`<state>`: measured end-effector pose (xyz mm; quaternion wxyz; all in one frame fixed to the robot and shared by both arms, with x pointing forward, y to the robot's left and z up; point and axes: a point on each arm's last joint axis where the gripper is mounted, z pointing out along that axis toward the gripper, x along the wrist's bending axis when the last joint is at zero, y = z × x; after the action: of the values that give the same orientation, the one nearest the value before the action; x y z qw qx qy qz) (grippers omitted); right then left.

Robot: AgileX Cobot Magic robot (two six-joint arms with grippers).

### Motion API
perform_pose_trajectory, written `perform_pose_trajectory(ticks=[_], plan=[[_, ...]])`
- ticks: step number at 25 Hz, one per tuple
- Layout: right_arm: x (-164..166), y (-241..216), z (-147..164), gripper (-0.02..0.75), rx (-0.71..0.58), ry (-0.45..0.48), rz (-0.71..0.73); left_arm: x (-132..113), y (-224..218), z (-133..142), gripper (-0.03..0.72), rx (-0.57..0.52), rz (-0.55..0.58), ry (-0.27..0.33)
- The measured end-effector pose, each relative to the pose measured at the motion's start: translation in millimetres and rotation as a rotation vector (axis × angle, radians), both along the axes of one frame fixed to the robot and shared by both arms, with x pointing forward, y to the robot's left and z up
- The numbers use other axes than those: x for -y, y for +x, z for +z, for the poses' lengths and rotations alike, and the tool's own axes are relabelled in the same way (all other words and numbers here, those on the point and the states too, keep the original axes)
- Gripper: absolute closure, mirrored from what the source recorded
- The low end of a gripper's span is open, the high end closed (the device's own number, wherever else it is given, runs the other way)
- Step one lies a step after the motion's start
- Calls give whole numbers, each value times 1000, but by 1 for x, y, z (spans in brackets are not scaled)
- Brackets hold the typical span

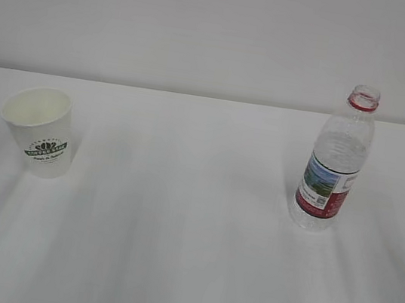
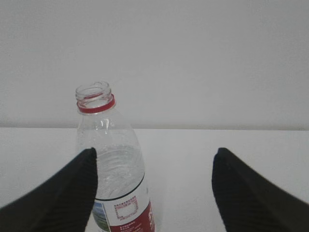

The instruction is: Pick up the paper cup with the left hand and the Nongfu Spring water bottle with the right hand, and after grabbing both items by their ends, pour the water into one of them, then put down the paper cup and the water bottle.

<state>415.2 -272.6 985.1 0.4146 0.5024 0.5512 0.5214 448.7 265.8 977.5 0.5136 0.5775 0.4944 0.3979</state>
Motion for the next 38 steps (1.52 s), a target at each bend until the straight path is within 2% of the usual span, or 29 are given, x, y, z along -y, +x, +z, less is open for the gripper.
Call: perform_pose_trajectory(ticks=[5, 12, 18, 23, 38], plan=[[-1, -6, -12, 183, -3, 12, 19, 2, -1, -18, 244, -41, -30, 11], [-2, -8, -38, 183, 0, 44, 31, 3, -13, -45, 244, -23, -49, -22], [-3, -4, -66, 183, -139, 30, 31, 3, -18, -71, 244, -145, -52, -9], [-4, -3, -76, 183, -195, 23, 34, 3, -18, -74, 244, -159, -54, -9], [-5, 11, -69, 183, -142, 29, 36, 3, -17, -73, 244, -153, -54, -10]])
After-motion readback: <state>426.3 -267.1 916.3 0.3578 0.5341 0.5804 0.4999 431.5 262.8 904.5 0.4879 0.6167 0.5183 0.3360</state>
